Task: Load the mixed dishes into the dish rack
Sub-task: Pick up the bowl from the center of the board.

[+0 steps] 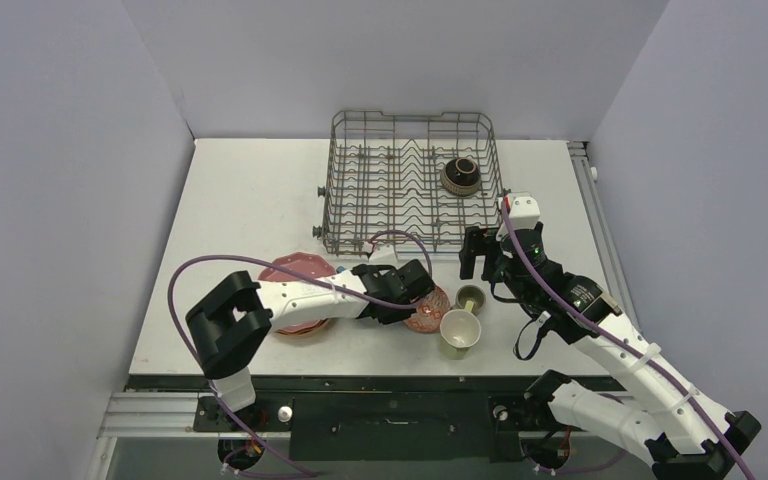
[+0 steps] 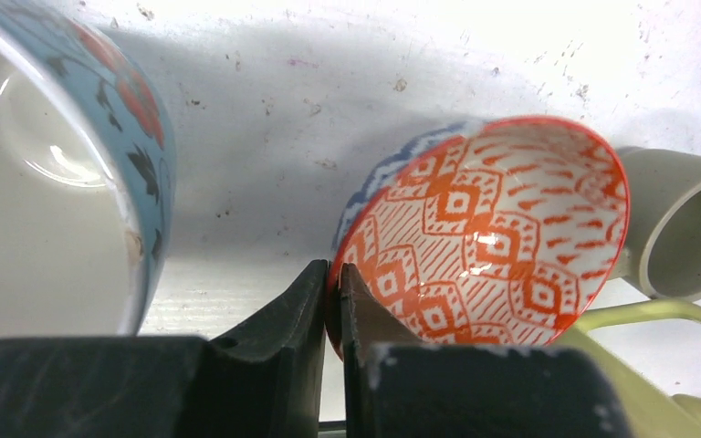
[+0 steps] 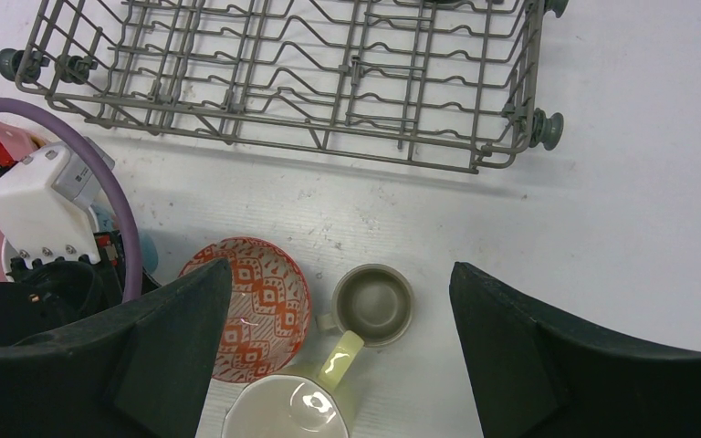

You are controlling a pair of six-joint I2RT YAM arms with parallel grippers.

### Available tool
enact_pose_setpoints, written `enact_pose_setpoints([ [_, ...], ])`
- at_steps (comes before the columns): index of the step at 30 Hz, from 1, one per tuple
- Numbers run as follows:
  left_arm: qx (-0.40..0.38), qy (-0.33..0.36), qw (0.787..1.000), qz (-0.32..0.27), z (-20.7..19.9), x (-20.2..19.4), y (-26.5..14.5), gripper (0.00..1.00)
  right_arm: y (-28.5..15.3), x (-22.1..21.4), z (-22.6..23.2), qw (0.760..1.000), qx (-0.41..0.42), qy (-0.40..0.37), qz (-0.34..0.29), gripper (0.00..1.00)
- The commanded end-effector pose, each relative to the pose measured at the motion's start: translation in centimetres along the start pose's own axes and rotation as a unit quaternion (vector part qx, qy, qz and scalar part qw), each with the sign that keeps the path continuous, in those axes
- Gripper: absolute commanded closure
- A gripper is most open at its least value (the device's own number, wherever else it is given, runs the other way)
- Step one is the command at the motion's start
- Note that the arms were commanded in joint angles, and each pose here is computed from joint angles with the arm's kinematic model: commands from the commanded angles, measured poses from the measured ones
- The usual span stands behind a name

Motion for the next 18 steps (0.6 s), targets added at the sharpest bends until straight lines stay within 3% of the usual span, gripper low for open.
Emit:
enact_pose_setpoints([
  [1,-0.024,-0.006,1.000,-0.019,-1.0,1.5,-1.7,0.96,-0.3,0.8,0.1,1.000,0.010,0.011,-0.023,0.16],
  [3,-0.023,-0.007,0.999,-0.023,-0.9,1.9,-1.8,1.00,-0.4,0.9,0.1,1.000,0.010,0.012,-0.024,0.16],
  [18,-0.055,0.010,0.998,-0.036,-1.2,4.2,-3.4,1.00,-0.7,1.1,0.0,0.999,0.005,0.018,-0.027,0.16],
])
Point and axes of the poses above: each gripper's point midway between its finger pads, its own y axis out along the fingers, its own z axis along the line the jaws close on, x = y × z, the point moved 9 cm from there along -y, back along the fingers, and after that the axes turned 7 degrees about -y, right-handed, at the moved point
